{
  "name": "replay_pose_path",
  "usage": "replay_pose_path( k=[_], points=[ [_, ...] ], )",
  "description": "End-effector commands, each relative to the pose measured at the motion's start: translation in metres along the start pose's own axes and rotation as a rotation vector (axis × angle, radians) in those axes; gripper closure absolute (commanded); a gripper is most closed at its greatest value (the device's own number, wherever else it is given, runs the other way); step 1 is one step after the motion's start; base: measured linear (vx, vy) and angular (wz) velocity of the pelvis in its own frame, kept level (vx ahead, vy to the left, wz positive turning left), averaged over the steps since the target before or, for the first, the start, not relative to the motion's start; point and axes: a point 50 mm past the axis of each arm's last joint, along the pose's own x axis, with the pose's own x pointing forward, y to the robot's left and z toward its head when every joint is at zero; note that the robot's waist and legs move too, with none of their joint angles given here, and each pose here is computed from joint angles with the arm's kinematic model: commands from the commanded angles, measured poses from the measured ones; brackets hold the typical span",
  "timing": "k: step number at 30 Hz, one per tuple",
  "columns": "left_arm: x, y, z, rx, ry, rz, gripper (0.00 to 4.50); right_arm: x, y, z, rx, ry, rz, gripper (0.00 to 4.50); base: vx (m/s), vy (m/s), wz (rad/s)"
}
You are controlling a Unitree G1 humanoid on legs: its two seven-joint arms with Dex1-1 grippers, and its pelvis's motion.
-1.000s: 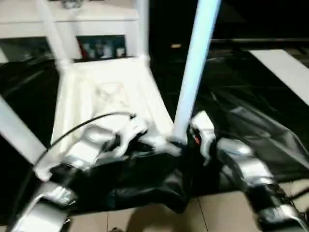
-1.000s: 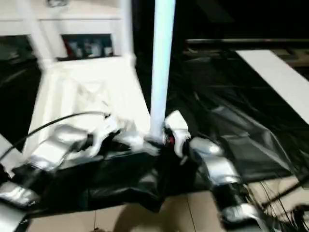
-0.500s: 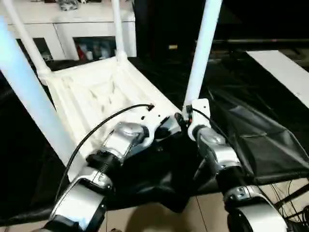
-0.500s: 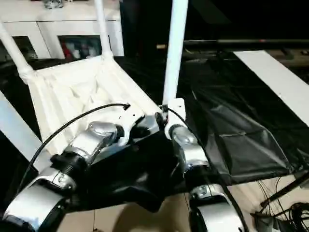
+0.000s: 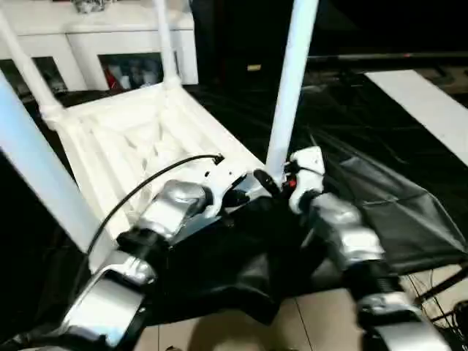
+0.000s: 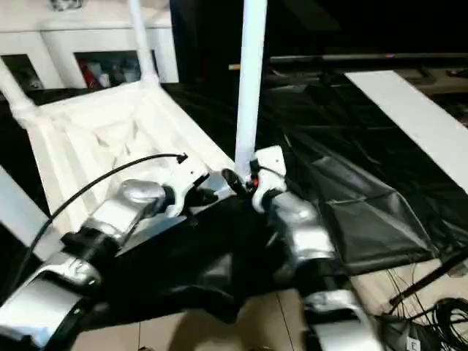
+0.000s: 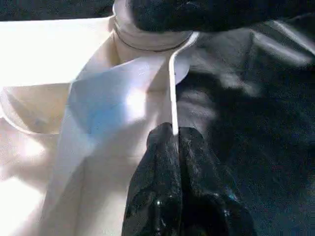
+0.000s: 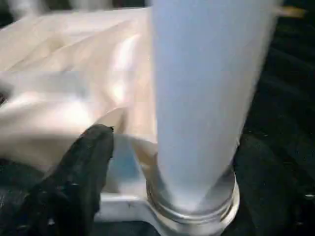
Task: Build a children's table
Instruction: Rotate leg to tighten
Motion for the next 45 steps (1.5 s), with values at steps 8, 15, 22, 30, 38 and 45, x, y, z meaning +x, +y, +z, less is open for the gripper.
replay_pose_path(
  k=[8,15,22,30,38,45],
  points=[
    [-0.024,-0.015,-0.009,0.077,0.025,-0.308,4.50,-0.038,-0.002,-0.008,-0.203,0.133,0.322,0.46,0.000,0.000,0.00],
    [-0.036,-0.015,-0.012,0.092,0.036,-0.352,4.50,-0.042,0.003,-0.007,-0.221,0.154,0.407,0.46,0.000,0.000,0.00],
    [-0.040,-0.014,-0.013,0.087,0.038,-0.352,4.50,-0.039,0.008,-0.009,-0.193,0.158,0.441,0.73,0.000,0.000,0.00],
    [-0.041,-0.015,-0.014,0.081,0.037,-0.352,4.50,-0.037,0.007,-0.009,-0.173,0.157,0.440,1.44,0.000,0.000,0.00],
    [-0.029,-0.009,-0.013,0.042,0.059,-0.223,4.50,-0.023,0.007,-0.023,-0.077,0.165,0.223,2.01,0.000,0.000,0.00],
    [-0.005,-0.008,0.002,-0.021,-0.002,-0.078,4.50,-0.003,0.025,-0.029,0.072,0.135,0.010,2.06,0.000,0.000,0.00]
  ],
)
